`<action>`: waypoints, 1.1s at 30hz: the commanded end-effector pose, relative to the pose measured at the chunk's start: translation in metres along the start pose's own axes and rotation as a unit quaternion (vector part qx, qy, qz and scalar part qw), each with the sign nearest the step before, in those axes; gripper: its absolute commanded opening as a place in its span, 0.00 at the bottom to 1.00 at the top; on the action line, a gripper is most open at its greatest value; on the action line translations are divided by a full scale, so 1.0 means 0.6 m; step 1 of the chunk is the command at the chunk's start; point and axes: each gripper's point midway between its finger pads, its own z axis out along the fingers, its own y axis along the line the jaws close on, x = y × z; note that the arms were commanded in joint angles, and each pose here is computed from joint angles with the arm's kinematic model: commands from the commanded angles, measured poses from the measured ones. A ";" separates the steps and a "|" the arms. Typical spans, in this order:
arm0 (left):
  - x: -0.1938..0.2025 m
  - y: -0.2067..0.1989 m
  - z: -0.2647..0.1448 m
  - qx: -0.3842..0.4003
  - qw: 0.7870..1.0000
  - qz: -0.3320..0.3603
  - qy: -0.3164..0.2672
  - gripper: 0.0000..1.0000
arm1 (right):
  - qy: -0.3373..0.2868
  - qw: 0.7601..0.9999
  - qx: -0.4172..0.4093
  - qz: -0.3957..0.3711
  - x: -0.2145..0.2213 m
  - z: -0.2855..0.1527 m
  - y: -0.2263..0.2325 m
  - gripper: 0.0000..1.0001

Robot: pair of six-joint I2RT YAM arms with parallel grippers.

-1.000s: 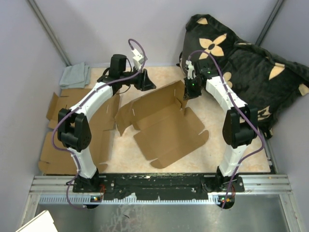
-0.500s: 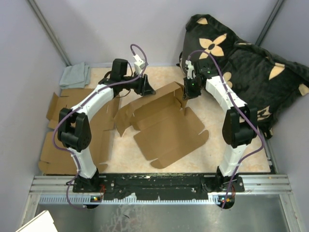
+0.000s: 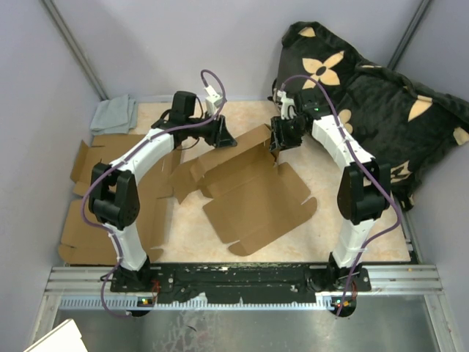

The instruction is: Fold the paper box

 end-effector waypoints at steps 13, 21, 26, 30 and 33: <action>0.011 0.018 0.008 0.025 0.999 -0.040 0.010 0.46 | -0.204 0.975 -0.030 -0.087 -0.099 -0.132 -0.020 0.53; 0.011 0.019 0.012 0.035 0.998 -0.052 0.009 0.46 | -0.286 0.947 -0.039 -0.138 -0.126 -0.171 -0.020 0.54; 0.011 0.023 0.012 0.034 0.998 -0.054 0.010 0.46 | -0.269 0.954 0.026 -0.131 -0.121 -0.140 -0.082 0.51; 0.011 0.027 0.013 0.034 0.998 -0.057 0.009 0.46 | -0.251 0.956 0.045 -0.147 -0.104 -0.097 -0.116 0.50; 0.010 0.028 0.015 0.037 0.997 -0.060 0.009 0.46 | -0.267 0.948 0.023 -0.171 -0.095 -0.079 -0.110 0.50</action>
